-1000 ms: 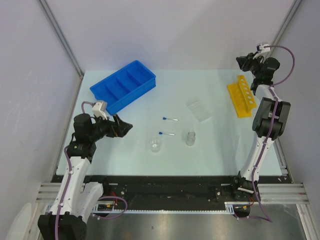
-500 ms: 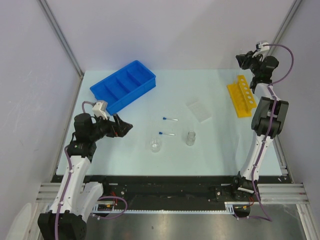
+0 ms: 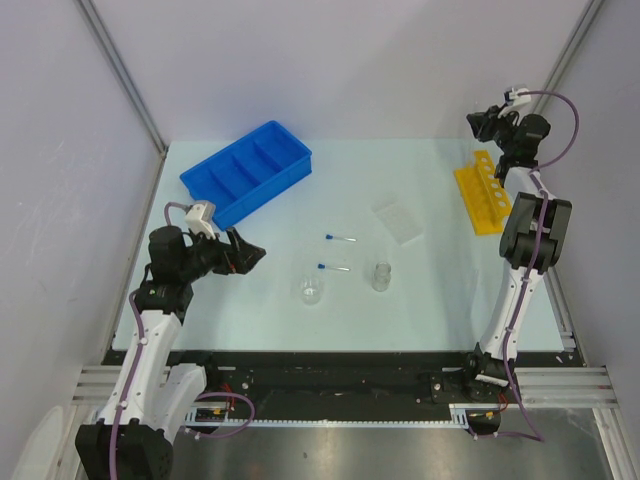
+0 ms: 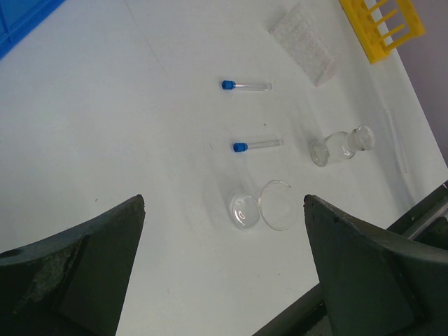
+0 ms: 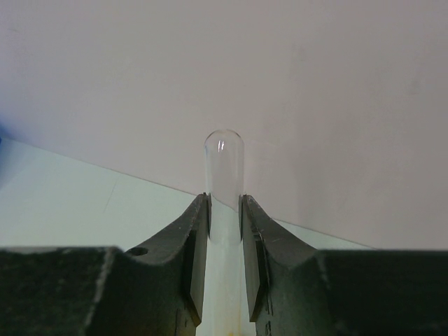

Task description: Organize the chemistry lab equipment

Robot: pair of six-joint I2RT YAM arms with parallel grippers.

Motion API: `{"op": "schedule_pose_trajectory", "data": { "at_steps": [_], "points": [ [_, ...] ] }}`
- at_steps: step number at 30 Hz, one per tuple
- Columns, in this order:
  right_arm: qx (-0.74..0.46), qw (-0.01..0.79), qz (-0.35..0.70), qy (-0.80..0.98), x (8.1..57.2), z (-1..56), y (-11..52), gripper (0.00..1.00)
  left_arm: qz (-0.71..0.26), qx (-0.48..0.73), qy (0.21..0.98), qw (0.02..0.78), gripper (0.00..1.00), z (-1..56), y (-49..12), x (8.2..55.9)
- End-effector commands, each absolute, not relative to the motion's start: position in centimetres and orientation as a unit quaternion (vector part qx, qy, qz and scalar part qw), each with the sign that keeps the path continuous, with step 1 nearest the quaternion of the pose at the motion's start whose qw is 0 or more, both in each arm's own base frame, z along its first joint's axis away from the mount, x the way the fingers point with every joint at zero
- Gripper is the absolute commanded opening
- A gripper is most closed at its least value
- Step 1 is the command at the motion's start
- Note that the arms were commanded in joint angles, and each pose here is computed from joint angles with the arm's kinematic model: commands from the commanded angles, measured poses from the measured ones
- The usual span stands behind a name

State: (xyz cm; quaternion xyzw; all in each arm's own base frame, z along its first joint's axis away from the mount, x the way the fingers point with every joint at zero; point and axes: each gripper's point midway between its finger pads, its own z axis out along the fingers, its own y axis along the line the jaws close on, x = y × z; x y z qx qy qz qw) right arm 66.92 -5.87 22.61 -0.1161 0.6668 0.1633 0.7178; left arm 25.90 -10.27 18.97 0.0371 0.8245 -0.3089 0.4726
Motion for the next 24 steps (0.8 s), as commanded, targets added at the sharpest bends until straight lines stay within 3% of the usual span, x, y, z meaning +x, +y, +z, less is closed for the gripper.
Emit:
{"op": "schedule_pose_trajectory", "data": {
  "at_steps": [1, 24],
  "points": [
    [-0.127, 0.736, 0.145, 0.650, 67.0, 24.5, -6.4, 0.28, -0.312, 0.051, 0.815, 0.486, 1.00, 19.7, -10.4, 26.2],
    [-0.123, 0.729, 0.145, 0.658, 64.9, 23.8, -7.1, 0.32, -0.314, 0.052, 0.814, 0.487, 1.00, 19.8, -10.4, 26.1]
  ]
}}
